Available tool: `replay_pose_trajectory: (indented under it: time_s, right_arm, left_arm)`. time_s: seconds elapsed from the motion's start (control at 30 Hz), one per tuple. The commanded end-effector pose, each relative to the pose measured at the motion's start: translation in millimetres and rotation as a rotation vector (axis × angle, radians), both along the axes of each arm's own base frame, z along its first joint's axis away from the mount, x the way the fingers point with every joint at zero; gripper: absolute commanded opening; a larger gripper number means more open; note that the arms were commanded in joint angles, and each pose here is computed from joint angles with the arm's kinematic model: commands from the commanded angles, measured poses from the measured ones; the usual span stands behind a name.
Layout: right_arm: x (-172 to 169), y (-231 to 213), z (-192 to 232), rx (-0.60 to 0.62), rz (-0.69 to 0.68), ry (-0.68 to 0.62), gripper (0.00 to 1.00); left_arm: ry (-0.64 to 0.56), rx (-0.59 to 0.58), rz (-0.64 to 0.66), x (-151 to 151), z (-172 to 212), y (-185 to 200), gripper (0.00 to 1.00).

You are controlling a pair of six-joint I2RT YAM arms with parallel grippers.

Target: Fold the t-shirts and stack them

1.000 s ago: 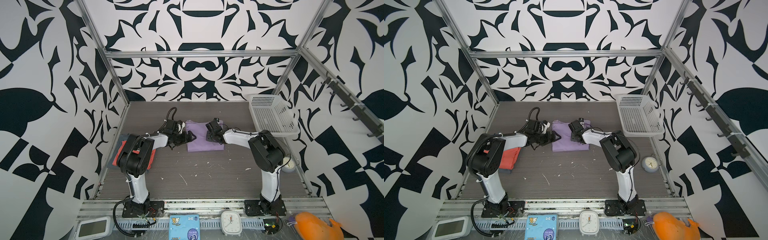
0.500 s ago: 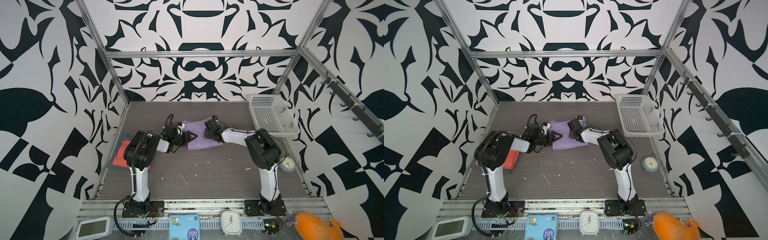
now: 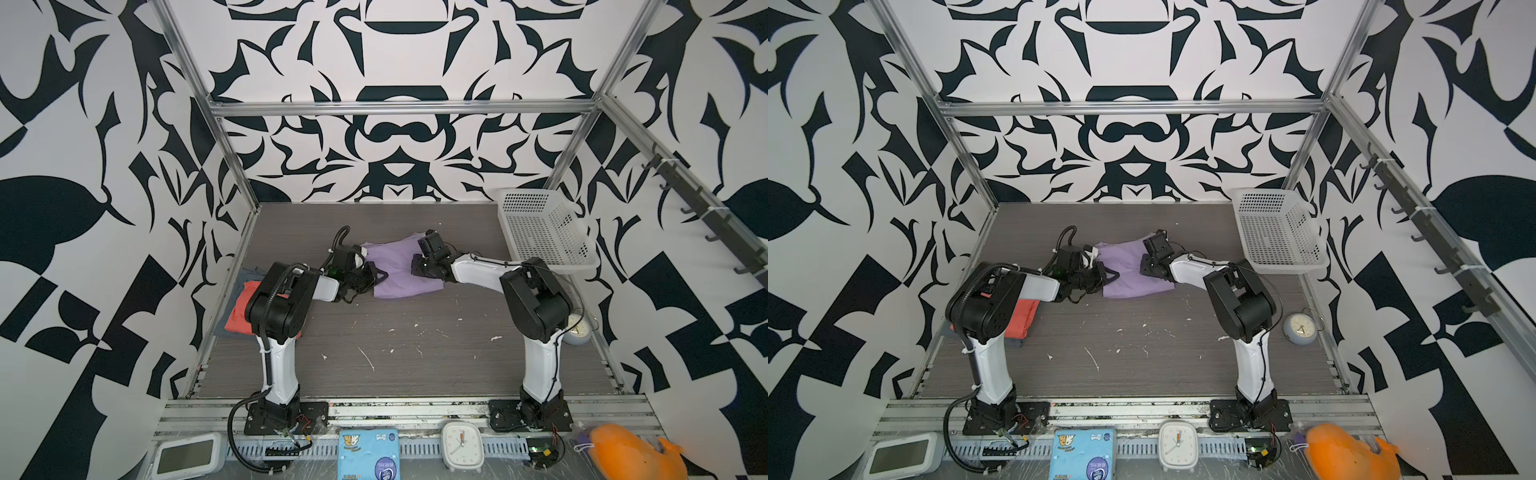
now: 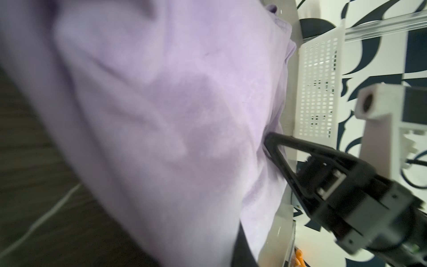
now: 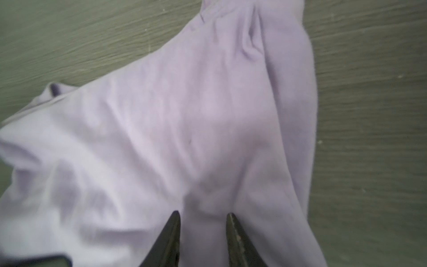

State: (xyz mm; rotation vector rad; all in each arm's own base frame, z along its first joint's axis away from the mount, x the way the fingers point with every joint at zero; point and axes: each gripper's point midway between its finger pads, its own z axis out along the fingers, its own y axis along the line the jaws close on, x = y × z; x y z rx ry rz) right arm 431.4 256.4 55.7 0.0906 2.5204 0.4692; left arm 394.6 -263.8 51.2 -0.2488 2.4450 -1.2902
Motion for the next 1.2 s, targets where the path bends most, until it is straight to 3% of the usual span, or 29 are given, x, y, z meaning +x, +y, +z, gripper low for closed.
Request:
replay_pose_trajectory:
  time_s: [0.0, 0.23, 0.43, 0.63, 0.73, 0.97, 1.17]
  right_arm:
    - [-3.2, 3.9, 78.6, 0.085, 0.071, -0.116, 0.40]
    - [-20.4, -38.9, 130.4, 0.050, 0.015, -0.222, 0.42]
    - [-41.0, -75.4, 127.5, 0.004, -0.065, -0.228, 0.43]
    - [-50.2, -95.9, 120.9, -0.010, -0.111, -0.216, 0.44]
    - [-50.4, -100.8, 115.9, -0.014, -0.124, -0.204, 0.44]
    - [-51.7, -107.1, 105.6, -0.024, -0.139, -0.181, 0.44]
    - [-53.0, -116.4, 100.1, -0.032, -0.159, -0.170, 0.44]
  left_arm:
    - [-0.024, 0.138, 0.022, 5.5, 23.6, 14.5, 0.00]
    - [-0.020, 0.398, 0.058, 15.5, 54.4, 44.7, 0.00]
    - [-0.009, 0.639, 0.061, 16.3, 67.3, 77.7, 0.00]
    - [-0.069, 0.918, 0.044, 20.1, 89.1, 118.3, 0.00]
    - [-0.114, 0.993, 0.052, 29.3, 102.7, 131.2, 0.00]
    - [-0.140, 1.006, 0.151, 48.5, 132.1, 166.1, 0.00]
    - [-0.145, 0.841, 0.316, 65.9, 168.1, 211.3, 0.00]
